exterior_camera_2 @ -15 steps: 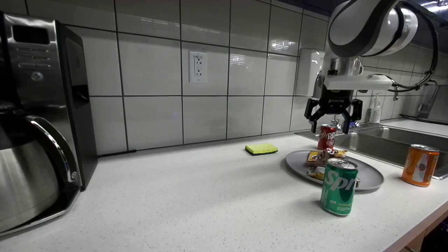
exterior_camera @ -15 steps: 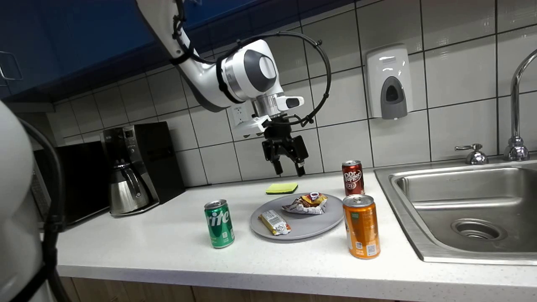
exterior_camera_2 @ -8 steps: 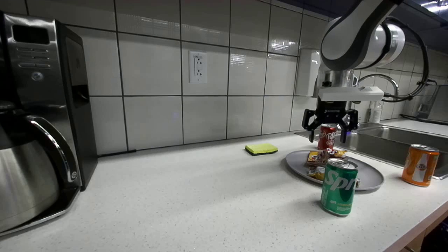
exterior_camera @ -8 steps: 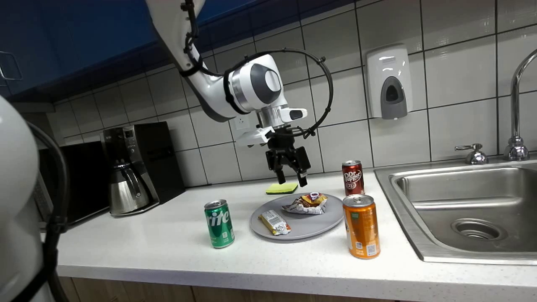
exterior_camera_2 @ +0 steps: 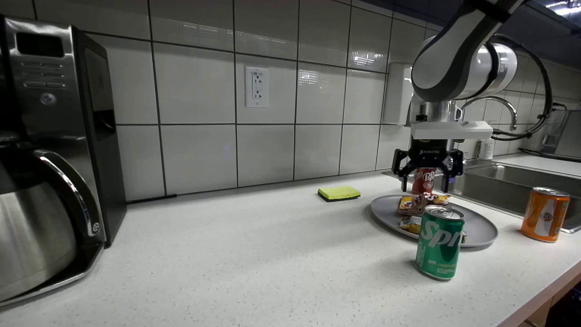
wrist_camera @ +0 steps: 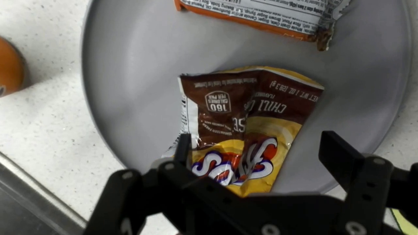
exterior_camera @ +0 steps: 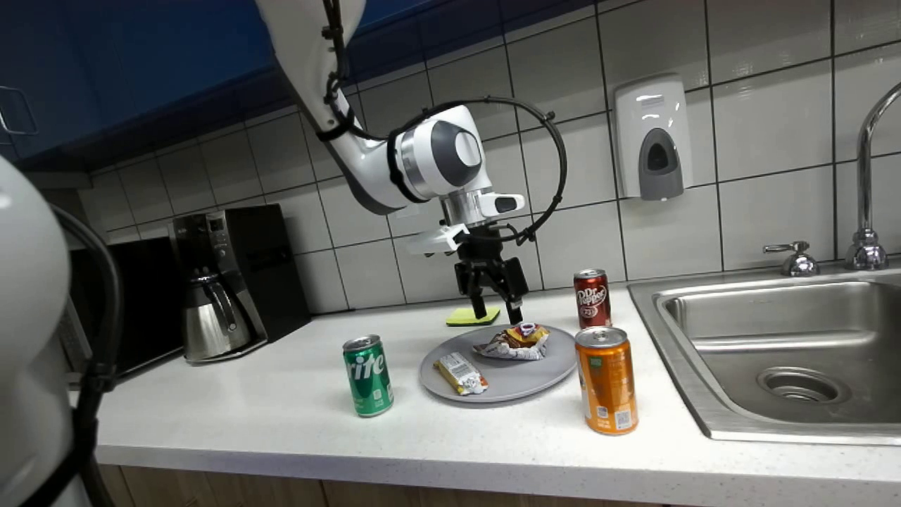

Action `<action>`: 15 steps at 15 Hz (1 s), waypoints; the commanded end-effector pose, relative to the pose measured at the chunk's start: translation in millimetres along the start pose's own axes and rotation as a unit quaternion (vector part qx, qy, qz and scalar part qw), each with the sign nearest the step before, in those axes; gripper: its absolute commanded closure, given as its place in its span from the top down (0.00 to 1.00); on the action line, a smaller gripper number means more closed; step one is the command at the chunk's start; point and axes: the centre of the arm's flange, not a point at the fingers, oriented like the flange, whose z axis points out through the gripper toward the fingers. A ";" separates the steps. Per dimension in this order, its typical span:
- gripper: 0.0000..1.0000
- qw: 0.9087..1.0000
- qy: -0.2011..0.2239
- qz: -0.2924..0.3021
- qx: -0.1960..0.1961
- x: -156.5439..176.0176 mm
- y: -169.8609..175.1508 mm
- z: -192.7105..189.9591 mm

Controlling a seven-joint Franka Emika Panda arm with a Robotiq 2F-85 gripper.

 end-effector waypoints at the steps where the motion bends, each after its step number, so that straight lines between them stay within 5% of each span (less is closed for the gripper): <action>1: 1.00 1.000 -0.004 0.019 0.000 10.1 -5.6 4.6; 12: 1.00 0.999 -0.012 0.037 0.001 20.6 0.6 15.3; 13: 0.93 0.999 -0.011 0.037 0.001 21.0 0.6 15.6; 14: 0.73 0.999 -0.011 0.037 0.001 21.6 0.6 15.7; 15: 0.69 0.999 -0.011 0.037 0.001 21.8 0.4 15.9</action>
